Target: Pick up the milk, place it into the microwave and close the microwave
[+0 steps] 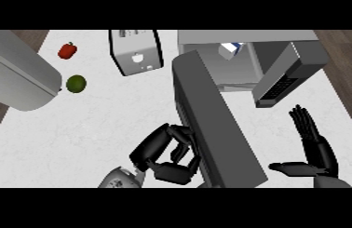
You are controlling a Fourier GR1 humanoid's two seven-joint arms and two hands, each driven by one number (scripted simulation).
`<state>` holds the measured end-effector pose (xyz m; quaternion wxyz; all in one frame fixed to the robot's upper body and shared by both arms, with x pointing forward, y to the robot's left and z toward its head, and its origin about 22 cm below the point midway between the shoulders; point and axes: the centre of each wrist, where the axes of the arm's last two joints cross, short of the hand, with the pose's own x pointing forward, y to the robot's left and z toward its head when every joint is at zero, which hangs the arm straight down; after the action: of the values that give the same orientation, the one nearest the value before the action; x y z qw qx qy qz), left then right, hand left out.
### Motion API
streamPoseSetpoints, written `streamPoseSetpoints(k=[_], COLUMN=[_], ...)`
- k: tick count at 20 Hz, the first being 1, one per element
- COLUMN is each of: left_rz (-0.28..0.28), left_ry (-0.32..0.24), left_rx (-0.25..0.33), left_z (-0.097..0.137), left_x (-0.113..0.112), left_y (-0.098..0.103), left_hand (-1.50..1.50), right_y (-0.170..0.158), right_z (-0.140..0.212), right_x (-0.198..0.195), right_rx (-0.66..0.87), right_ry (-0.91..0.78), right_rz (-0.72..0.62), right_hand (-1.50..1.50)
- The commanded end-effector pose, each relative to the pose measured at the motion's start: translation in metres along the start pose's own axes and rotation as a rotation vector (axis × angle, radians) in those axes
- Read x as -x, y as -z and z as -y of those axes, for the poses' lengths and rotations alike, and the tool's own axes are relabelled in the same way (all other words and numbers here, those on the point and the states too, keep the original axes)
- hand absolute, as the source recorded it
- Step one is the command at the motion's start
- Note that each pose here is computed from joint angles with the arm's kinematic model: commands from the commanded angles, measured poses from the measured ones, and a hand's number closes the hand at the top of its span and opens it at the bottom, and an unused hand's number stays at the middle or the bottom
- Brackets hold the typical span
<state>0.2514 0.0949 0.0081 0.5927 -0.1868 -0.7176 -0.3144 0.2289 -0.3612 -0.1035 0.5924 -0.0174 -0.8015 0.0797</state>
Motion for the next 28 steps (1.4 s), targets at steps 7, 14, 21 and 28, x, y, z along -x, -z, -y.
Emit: streamPoseSetpoints(k=[7,14,21,28], left_rz=[0.009,0.016,0.038,0.102], left_ry=[0.092,0.069,0.027,-0.02], left_rx=[-0.09,-0.121,-0.123,-0.252], left_z=[0.026,0.051,0.055,0.045], left_x=[0.056,0.063,0.057,0.03], left_y=[0.028,0.03,0.043,0.069], left_hand=[1.5,1.5,1.5,1.5], right_y=[0.003,0.01,0.032,0.045], right_z=[0.019,0.015,0.009,0.012], right_x=[-0.046,-0.076,-0.105,-0.131], right_rx=[-0.141,-0.189,-0.25,-0.348], right_ry=[0.114,0.176,0.195,0.183], right_rz=[0.14,0.202,0.251,0.251], right_hand=[-1.5,-1.5,-1.5,-1.5])
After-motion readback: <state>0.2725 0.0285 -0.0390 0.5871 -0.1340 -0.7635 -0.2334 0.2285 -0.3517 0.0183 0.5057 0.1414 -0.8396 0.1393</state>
